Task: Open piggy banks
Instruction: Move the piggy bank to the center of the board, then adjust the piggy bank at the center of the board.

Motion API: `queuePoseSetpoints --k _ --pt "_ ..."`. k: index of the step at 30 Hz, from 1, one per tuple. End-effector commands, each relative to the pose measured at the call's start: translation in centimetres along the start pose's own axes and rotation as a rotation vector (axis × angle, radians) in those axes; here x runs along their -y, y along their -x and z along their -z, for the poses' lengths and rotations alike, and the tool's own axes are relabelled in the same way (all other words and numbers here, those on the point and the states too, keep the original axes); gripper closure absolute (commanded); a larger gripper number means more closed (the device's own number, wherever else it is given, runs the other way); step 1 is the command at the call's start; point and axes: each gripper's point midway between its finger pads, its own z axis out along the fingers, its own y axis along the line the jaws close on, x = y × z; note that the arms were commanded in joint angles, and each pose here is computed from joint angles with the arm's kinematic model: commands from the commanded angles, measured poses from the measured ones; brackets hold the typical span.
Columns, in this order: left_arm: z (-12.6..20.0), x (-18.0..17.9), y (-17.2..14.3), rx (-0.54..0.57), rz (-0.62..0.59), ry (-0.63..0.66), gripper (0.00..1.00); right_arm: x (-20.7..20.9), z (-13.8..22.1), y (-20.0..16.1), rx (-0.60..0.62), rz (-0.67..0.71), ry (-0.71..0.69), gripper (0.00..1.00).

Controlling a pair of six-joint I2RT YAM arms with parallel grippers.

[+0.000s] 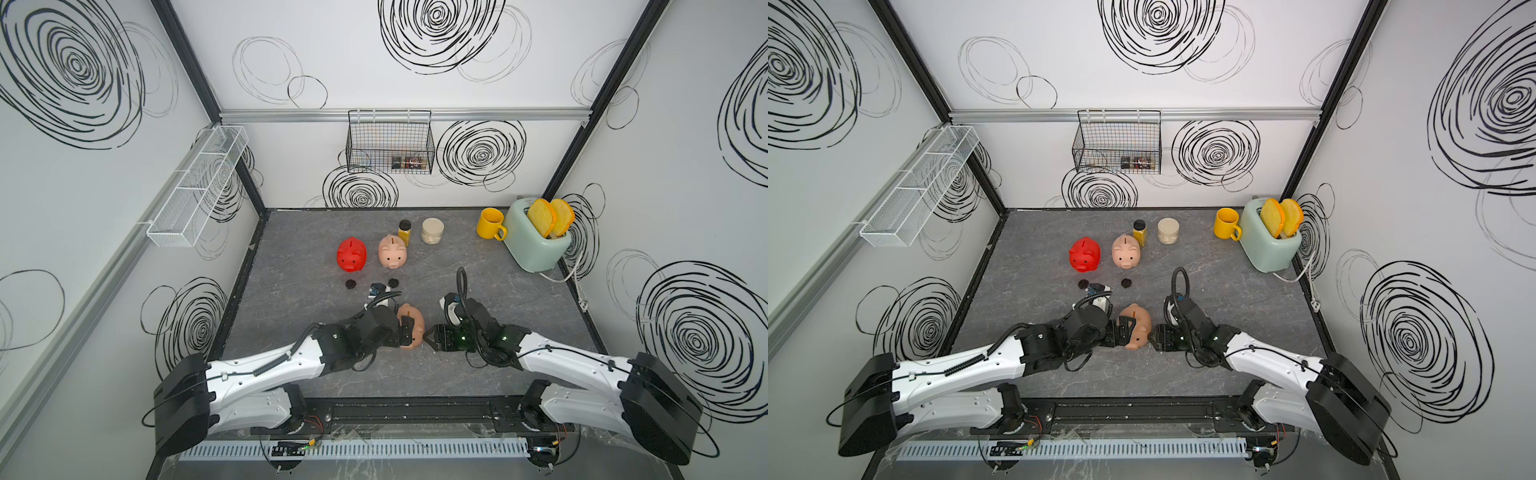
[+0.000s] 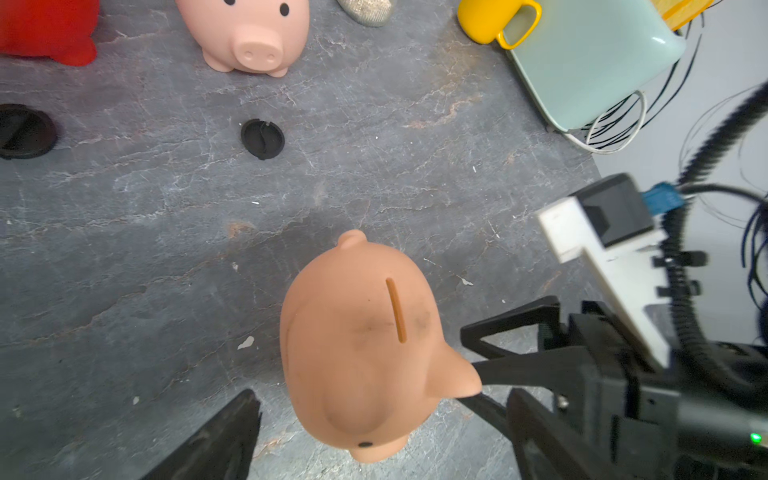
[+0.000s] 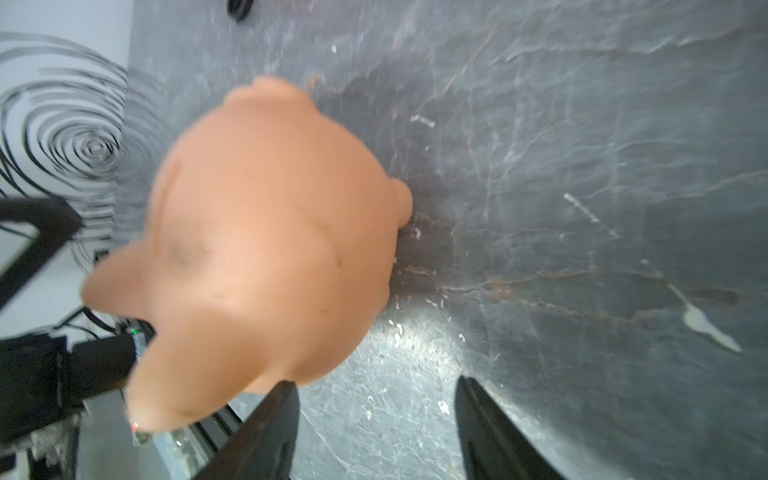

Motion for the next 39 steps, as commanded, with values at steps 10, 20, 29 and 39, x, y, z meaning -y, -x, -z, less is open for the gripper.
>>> queuePoseSetpoints --k 10,20,29,39 --pt "-0.9 1.9 0.0 -0.042 -0.176 0.197 0.04 5.8 5.0 4.0 0.272 -0.167 -0.046 0.03" --pt "-3.0 1.6 -1.6 -0.090 -0.228 0.304 0.04 6.7 5.7 3.6 0.268 -0.159 -0.085 0.03" --pt "-4.3 1.5 -2.6 -0.116 -0.234 0.309 0.04 6.7 5.8 3.6 0.272 -0.159 -0.080 0.03" --pt "-5.1 1.4 -3.3 -0.137 -0.247 0.312 0.04 6.5 5.7 3.4 0.266 -0.167 -0.062 0.02"
